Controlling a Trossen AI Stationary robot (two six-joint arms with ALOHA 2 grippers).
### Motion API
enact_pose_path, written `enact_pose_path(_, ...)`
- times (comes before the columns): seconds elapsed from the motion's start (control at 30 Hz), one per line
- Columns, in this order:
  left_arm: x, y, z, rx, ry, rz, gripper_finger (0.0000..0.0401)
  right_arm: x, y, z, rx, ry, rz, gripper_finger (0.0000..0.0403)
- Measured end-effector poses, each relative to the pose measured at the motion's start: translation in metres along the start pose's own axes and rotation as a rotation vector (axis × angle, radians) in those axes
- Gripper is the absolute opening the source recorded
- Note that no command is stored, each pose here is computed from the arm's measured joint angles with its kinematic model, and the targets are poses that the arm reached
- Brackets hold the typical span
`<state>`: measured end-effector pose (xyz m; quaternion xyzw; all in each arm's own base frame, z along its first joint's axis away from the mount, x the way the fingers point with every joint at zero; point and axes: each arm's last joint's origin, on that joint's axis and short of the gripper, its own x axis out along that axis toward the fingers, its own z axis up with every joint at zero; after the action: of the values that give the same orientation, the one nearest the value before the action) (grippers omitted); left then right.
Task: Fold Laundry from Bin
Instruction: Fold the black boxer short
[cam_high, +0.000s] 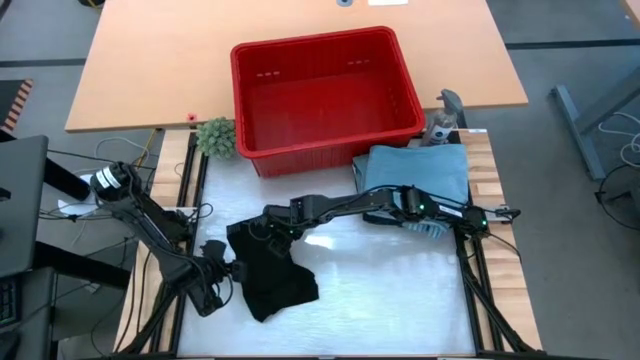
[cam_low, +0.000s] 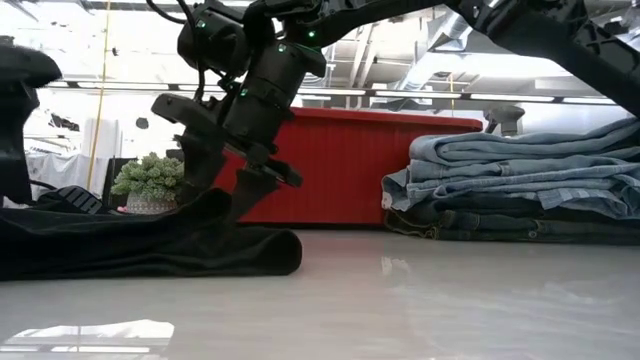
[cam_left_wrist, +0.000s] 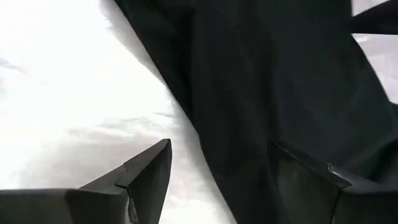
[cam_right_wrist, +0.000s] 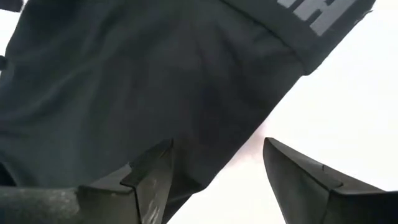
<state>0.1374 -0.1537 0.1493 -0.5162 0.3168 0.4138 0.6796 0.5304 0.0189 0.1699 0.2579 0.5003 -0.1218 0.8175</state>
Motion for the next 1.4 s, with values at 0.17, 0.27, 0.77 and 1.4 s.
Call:
enact_pose_path(0.17, 0.018, 0.001, 0.004, -0.068, -0.010, -0.031, 0.0252, 0.000, 0.002, -0.002, -0.015, 0.001, 0.001, 0.0272)
enact_pose_path(0.27, 0.027, 0.003, 0.006, -0.098, -0.003, -0.065, 0.0252, 0.000, 0.003, -0.002, -0.013, 0.003, 0.001, 0.0272)
enact_pose_path(0.77, 0.042, -0.003, 0.024, -0.171, -0.073, -0.024, 0.0167, 0.041, 0.011, -0.025, 0.066, 0.093, 0.027, 0.0139)
enact_pose_path(1.4, 0.015, -0.018, 0.045, -0.147, -0.209, -0.241, 0.0001, -0.062, 0.013, 0.003, -0.042, 0.071, 0.026, 0.0019)
